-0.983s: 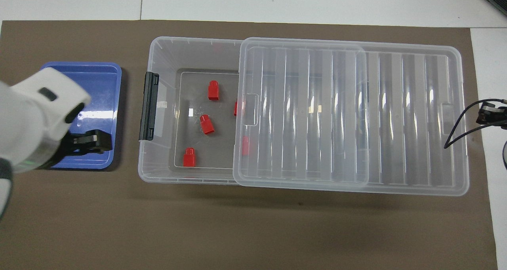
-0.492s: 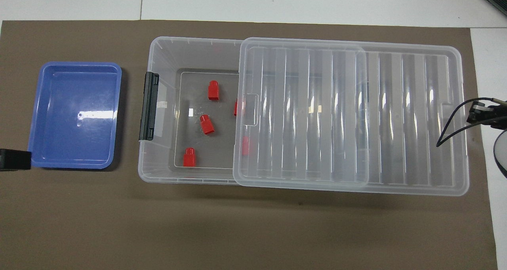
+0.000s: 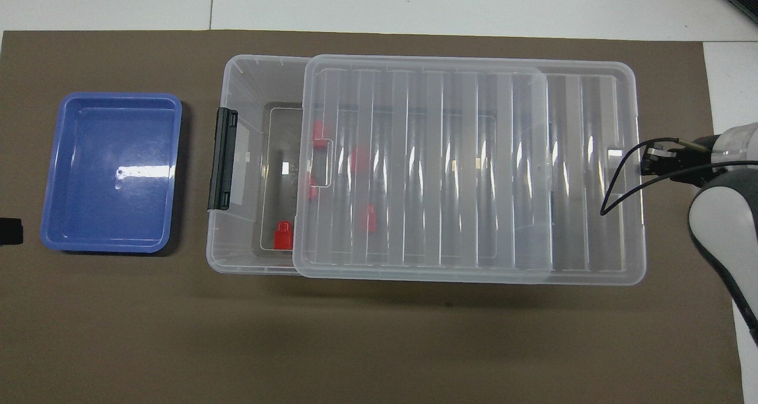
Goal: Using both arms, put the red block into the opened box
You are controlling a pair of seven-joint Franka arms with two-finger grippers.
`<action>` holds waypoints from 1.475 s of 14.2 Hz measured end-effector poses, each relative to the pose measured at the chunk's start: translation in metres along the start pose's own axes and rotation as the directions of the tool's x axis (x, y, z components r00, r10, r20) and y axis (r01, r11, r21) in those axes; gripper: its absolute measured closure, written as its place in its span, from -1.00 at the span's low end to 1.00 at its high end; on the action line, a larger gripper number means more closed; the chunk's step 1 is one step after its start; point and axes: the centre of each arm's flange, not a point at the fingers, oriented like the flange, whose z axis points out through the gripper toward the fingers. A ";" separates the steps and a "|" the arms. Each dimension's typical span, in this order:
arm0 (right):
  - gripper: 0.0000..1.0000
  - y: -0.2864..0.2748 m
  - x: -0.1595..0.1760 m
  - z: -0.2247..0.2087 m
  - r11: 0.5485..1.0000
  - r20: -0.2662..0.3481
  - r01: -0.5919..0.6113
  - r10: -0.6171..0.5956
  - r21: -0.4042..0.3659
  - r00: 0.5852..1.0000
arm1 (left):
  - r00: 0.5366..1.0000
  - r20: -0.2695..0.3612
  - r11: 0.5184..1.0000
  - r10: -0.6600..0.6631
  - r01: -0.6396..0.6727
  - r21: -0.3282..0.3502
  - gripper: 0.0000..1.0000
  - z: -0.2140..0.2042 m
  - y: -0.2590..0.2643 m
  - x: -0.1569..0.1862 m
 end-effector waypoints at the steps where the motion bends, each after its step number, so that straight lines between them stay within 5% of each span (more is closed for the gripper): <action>1: 0.98 -0.017 -0.005 0.002 1.000 0.004 0.030 -0.030 0.004 1.000 | 1.000 0.003 1.000 0.017 -0.017 0.000 -1.00 0.014 -0.002 0.002; 6: 0.98 -0.052 -0.016 0.004 0.996 0.010 0.094 -0.094 0.012 0.996 | 0.998 0.022 0.999 0.051 -0.051 -0.004 -1.00 0.048 -0.001 0.004; 15: 0.98 -0.052 -0.015 -0.025 1.000 -0.032 0.029 -0.029 0.003 0.999 | 0.997 0.048 0.998 0.067 -0.066 -0.016 -1.00 0.062 0.007 0.002; 18: 0.98 -0.047 -0.010 -0.033 0.998 -0.060 0.026 -0.029 -0.061 0.998 | 0.998 -0.013 0.997 0.061 -0.061 -0.056 -1.00 0.072 0.012 0.021; 21: 0.98 -0.041 -0.011 -0.042 0.996 -0.009 -0.013 0.012 -0.087 1.000 | 0.998 -0.026 0.996 0.056 -0.058 -0.075 -1.00 0.100 0.013 0.051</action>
